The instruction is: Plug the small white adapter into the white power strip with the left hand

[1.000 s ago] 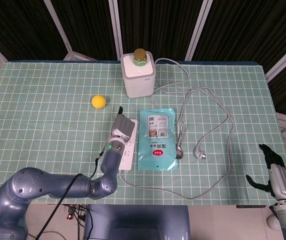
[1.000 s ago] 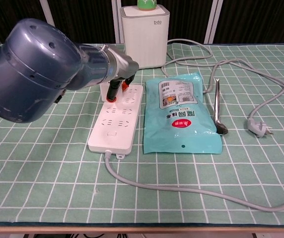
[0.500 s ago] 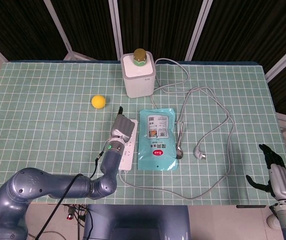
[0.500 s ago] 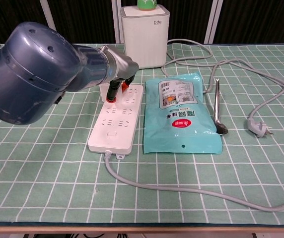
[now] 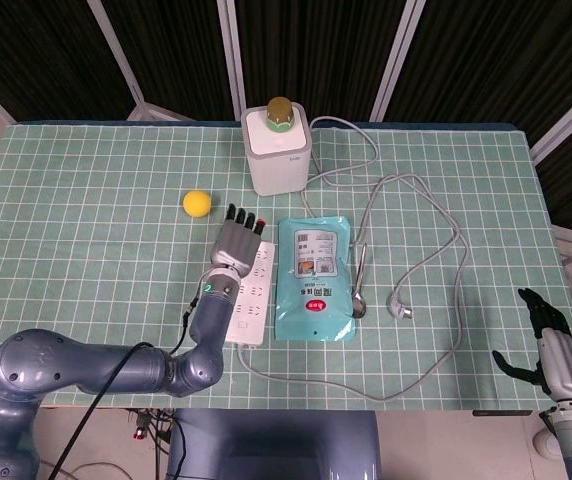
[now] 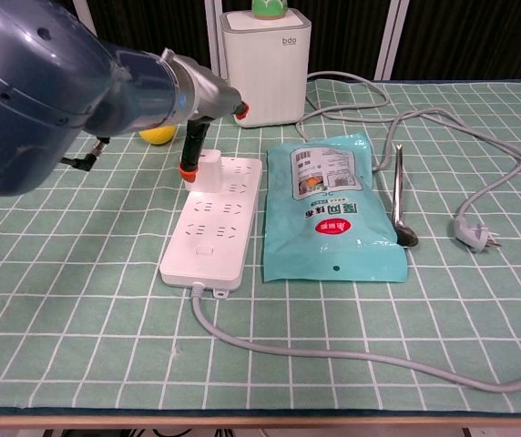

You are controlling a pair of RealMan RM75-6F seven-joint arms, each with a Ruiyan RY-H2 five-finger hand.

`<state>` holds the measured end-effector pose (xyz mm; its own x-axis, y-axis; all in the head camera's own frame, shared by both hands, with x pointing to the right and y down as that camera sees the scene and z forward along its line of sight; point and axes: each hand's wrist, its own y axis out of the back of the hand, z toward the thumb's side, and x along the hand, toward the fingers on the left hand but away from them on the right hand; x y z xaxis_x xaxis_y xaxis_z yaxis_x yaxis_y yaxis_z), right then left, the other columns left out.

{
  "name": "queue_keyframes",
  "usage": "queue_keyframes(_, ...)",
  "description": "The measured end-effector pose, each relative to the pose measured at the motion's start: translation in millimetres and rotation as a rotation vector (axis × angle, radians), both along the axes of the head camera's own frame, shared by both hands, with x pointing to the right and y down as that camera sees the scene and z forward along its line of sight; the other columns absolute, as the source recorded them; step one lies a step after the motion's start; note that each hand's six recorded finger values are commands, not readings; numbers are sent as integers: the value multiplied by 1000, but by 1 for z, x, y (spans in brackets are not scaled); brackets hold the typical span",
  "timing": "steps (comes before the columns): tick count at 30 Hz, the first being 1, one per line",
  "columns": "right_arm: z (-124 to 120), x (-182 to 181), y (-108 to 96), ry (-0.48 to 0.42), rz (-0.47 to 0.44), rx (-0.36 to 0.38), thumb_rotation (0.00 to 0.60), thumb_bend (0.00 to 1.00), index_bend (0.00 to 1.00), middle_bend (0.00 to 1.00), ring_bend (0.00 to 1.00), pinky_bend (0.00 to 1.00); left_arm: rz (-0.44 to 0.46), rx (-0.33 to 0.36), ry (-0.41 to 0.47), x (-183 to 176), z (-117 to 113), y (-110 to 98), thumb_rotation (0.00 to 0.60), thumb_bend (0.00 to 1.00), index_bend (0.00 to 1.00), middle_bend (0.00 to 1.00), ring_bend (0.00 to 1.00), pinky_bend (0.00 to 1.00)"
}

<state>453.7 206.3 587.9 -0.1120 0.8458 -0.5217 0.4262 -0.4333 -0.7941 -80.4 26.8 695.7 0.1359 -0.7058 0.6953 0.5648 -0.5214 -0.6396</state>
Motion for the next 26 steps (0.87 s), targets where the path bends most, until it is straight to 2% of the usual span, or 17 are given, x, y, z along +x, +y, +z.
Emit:
queue_keyframes(8,-1,-1,0,18,-19,10,600,339,0,0,0,0,-100,65,164,-40,-33,-3,600,51,50,19,0,0)
queue_keyframes(14,-2,-2,-1,51,-49,27,600,339,0,0,0,0,-171,145,282,-107,-58,16,600,49,11,2,0,0)
queue_keyframes(17,-2,-2,-1,78,-67,32,600,340,0,0,0,0,-209,180,323,-151,-65,38,600,43,0,0,0,0)
queue_keyframes(21,-3,-4,-1,104,-84,50,600,340,0,0,0,0,-295,215,373,-218,-72,82,600,40,0,0,0,0)
queue_keyframes(26,-4,-5,-1,111,-94,63,600,339,0,0,0,0,-390,265,349,-291,-77,132,600,40,0,0,0,0)
